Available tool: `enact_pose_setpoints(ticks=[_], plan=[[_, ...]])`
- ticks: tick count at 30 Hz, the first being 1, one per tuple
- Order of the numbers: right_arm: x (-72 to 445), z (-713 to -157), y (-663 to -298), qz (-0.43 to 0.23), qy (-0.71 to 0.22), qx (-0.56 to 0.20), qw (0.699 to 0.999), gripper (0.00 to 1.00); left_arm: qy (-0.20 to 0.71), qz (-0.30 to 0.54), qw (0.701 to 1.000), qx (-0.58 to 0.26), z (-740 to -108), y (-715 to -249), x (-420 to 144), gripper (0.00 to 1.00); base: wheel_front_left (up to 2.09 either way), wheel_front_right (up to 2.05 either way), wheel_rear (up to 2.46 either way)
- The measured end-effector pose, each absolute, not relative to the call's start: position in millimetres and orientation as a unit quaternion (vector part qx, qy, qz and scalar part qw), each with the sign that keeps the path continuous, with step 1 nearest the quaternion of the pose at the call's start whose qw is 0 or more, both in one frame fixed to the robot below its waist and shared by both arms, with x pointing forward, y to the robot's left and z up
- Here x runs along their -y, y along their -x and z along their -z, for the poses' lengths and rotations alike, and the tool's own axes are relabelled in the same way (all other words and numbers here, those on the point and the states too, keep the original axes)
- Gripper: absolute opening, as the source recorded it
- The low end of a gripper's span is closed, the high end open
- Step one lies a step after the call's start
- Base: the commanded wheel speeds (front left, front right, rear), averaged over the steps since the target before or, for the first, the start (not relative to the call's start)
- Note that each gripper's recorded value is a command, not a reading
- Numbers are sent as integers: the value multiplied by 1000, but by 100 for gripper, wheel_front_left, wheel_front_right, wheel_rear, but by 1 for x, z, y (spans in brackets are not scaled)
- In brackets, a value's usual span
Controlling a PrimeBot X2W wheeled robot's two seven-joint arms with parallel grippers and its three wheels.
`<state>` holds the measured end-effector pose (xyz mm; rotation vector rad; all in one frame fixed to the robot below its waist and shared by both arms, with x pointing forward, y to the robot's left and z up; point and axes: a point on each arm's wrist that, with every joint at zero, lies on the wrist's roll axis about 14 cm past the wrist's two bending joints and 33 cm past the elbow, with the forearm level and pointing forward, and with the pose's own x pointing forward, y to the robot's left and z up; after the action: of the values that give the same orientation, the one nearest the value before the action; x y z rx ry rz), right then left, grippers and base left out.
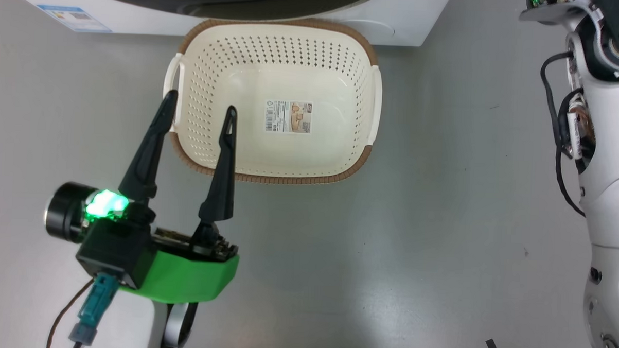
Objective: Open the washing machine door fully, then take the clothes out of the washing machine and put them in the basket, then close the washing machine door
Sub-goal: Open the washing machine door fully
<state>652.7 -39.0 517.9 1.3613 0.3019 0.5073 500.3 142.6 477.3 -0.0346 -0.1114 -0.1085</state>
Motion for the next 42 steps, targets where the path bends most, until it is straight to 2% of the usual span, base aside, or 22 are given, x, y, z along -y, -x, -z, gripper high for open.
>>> enact_pose_setpoints(ticks=[7,16,29,42], plan=[[27,-517,-659,-263,-648,-174,693,0,23,60,997,45,-466,-504,-138,100,0,0,0],[15,-506,-665,-283,-648,-213,674,0,24,56,998,35,-454,-510,-139,100,0,0,0],[-2,-502,-670,-300,-643,-247,659,0,20,51,998,31,-448,-514,-143,100,0,0,0],[-12,-510,-662,-319,-623,-263,664,0,16,49,997,48,-462,-518,-145,100,0,0,0]])
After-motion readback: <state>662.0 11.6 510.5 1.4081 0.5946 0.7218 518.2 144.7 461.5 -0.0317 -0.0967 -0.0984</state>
